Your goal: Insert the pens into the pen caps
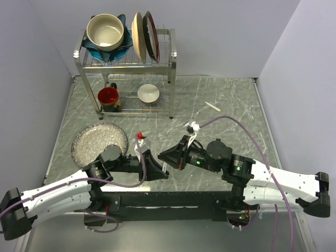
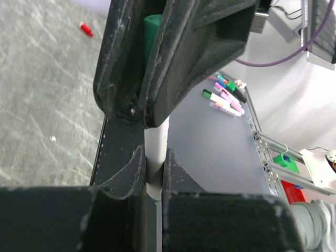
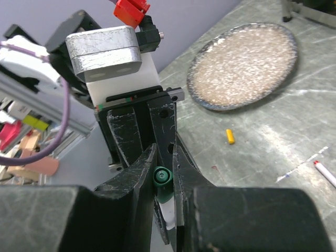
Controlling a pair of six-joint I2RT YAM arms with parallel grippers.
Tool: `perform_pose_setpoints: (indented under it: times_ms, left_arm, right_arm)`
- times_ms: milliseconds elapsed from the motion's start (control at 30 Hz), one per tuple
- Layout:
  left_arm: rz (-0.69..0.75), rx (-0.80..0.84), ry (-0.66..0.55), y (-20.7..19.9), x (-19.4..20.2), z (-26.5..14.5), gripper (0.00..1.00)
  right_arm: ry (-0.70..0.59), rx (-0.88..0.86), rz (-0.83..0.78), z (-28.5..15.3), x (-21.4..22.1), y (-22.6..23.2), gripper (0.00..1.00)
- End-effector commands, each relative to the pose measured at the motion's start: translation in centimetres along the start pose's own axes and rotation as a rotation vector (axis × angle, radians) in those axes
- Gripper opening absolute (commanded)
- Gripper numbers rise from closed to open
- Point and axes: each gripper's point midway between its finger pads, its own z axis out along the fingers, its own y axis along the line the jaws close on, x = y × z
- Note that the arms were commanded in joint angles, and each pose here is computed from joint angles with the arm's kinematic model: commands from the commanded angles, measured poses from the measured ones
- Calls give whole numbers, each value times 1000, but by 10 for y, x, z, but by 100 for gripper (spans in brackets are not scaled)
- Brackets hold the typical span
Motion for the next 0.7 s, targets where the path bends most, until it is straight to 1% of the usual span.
perform_pose_setpoints:
  times_ms: [0,33,100,233,267,333,433,500,533,667]
  left_arm:
    - [110,-99,-251,-1,-89,6,1]
    - [108,-105,-251,1,-91,8,1]
    - [113,-100,-264,0,-96,9,1]
    - [121,-94,-265,-1,-103,12,1]
    - [116,-98,-271,-1,-107,11,1]
    - [114,-93,-294,-4,-115,10,1]
    - [89,-125,-289,8,-117,10,1]
    - [72,-98,-309,6,-114,7,1]
    - [86,-89,-343,2,-122,2,1]
    - [115,-38,-373,-14,-139,-9,1]
  right_arm:
    - [230,2,21,-11,71,-3,0]
    - [241,29,36,-11,78,-9,0]
    - [246,27,63,-12,85,-6,0]
    - [304,18,71,-16,114,-7,0]
    - [302,33,69,-16,117,-9,0]
    - [321,15,82,-17,128,-3,0]
    - [338,-22,99,-20,136,10,0]
    - [334,-18,97,-21,139,11,0]
    - [347,-25,97,-23,143,14,0]
    - [375,-79,89,-24,161,22,0]
